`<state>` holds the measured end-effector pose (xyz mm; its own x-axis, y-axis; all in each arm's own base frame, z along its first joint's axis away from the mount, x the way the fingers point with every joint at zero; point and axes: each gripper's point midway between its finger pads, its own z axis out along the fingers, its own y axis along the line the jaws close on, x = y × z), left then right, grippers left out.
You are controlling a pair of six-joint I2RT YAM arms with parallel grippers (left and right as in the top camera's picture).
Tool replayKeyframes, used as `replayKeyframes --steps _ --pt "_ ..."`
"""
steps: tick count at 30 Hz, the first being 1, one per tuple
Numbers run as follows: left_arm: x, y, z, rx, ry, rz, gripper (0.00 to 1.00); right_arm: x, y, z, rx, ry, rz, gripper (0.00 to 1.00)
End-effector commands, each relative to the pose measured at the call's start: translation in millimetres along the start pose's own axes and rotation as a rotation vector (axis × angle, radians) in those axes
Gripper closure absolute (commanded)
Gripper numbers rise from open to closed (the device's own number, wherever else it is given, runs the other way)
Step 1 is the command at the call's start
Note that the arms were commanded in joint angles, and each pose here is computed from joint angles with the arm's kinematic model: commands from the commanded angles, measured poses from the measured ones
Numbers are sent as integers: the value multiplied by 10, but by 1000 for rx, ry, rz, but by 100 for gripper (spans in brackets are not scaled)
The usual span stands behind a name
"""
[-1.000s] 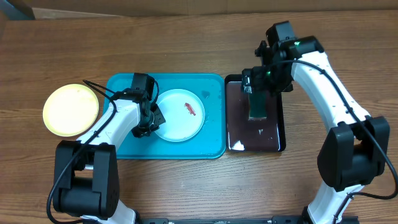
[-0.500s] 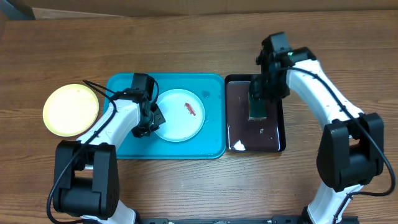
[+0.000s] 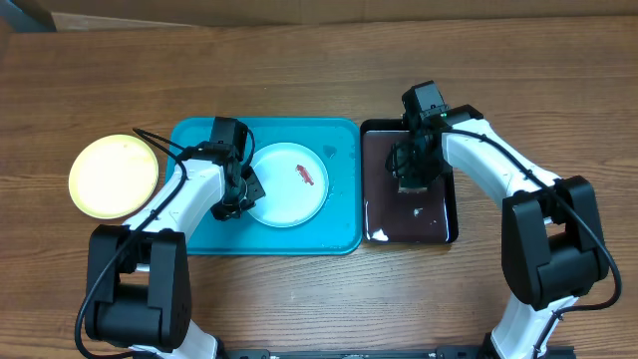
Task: Clean dirty plates on tray and stack at the side
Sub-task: 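Grasp the green sponge with the right gripper and rub it in the water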
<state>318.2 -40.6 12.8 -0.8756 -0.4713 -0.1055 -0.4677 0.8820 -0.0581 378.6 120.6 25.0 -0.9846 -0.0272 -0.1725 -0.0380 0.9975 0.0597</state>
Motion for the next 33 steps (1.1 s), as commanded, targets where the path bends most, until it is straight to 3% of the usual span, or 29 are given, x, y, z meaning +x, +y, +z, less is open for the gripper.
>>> replayKeyframes --steps 1,6,9,10,13,33 --pt "66 65 78 -18 20 16 96 6 -25 -11 12 -19 6 37" --pt "67 66 78 -18 21 16 96 29 -33 63 9 -28 6 42" --pt "67 66 78 -18 21 16 96 10 -26 68 6 -38 7 51" --pt "66 65 78 -18 20 16 96 -7 -24 57 5 -43 7 60" --pt "66 65 77 -18 20 16 96 -73 -5 -25 2 -56 6 96" --pt "69 68 79 -19 21 16 96 -250 262 -1663 -112 -414 -72 96"
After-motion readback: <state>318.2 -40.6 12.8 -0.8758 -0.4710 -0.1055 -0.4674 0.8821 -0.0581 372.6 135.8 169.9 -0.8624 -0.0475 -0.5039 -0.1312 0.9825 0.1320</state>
